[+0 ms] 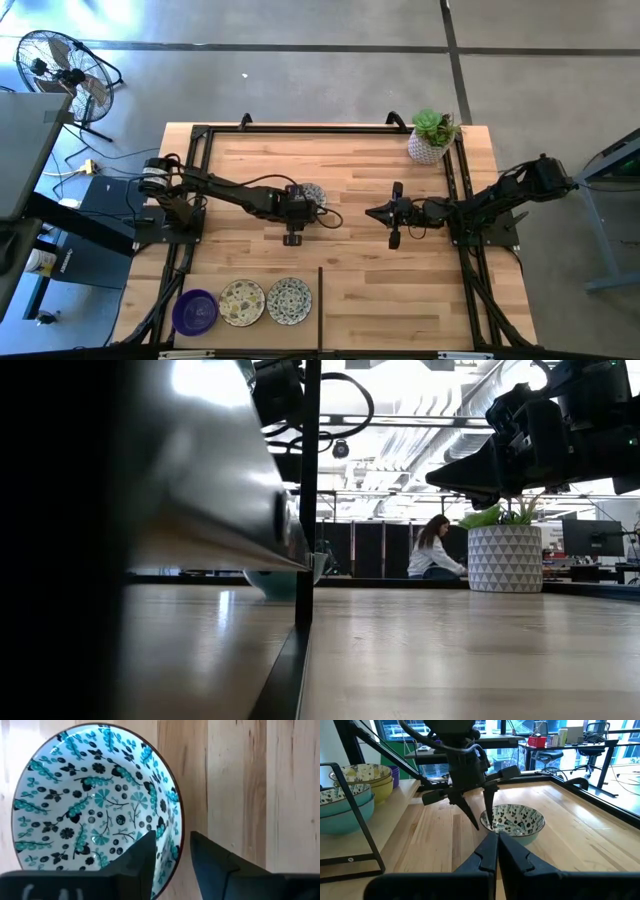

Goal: Pick & Place Mini bowls
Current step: Stack the blue patterned bowl on top of the other stacked blue patterned bowls on the shelf

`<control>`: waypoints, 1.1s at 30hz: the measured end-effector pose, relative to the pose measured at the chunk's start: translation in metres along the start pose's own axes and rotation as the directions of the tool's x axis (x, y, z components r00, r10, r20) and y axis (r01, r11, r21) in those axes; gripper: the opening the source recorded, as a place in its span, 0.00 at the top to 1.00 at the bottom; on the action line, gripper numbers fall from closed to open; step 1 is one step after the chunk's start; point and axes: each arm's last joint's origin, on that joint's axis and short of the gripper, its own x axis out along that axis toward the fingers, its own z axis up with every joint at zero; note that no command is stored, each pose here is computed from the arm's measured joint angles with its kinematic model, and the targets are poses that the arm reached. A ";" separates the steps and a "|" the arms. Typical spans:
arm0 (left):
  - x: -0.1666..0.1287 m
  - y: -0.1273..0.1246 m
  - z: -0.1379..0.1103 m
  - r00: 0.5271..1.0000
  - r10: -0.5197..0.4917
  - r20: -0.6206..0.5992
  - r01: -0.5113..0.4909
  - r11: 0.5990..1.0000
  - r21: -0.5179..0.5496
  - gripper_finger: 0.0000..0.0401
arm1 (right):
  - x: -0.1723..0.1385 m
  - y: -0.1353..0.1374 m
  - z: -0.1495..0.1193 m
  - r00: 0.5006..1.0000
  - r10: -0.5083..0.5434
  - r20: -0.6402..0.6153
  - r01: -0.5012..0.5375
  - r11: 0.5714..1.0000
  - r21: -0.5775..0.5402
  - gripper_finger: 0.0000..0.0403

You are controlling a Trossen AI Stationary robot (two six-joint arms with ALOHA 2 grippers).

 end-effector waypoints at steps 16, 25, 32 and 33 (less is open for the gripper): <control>-0.001 0.001 0.001 1.000 0.027 0.010 -0.027 0.999 0.028 0.98 | 0.000 0.000 0.000 1.000 0.000 0.000 0.000 1.000 0.000 0.99; -0.027 0.006 0.000 0.998 -0.042 0.038 0.041 0.999 0.013 0.98 | 0.000 0.000 0.000 1.000 0.000 0.001 0.000 1.000 0.000 0.99; -0.059 0.012 -0.005 0.994 -0.090 0.069 0.091 0.996 0.000 0.98 | 0.000 0.000 0.000 1.000 0.000 0.001 0.000 1.000 0.000 1.00; -0.065 0.014 -0.008 0.993 -0.092 0.067 0.093 0.996 -0.002 0.98 | 0.000 0.000 0.000 1.000 0.000 0.001 0.000 1.000 0.000 0.99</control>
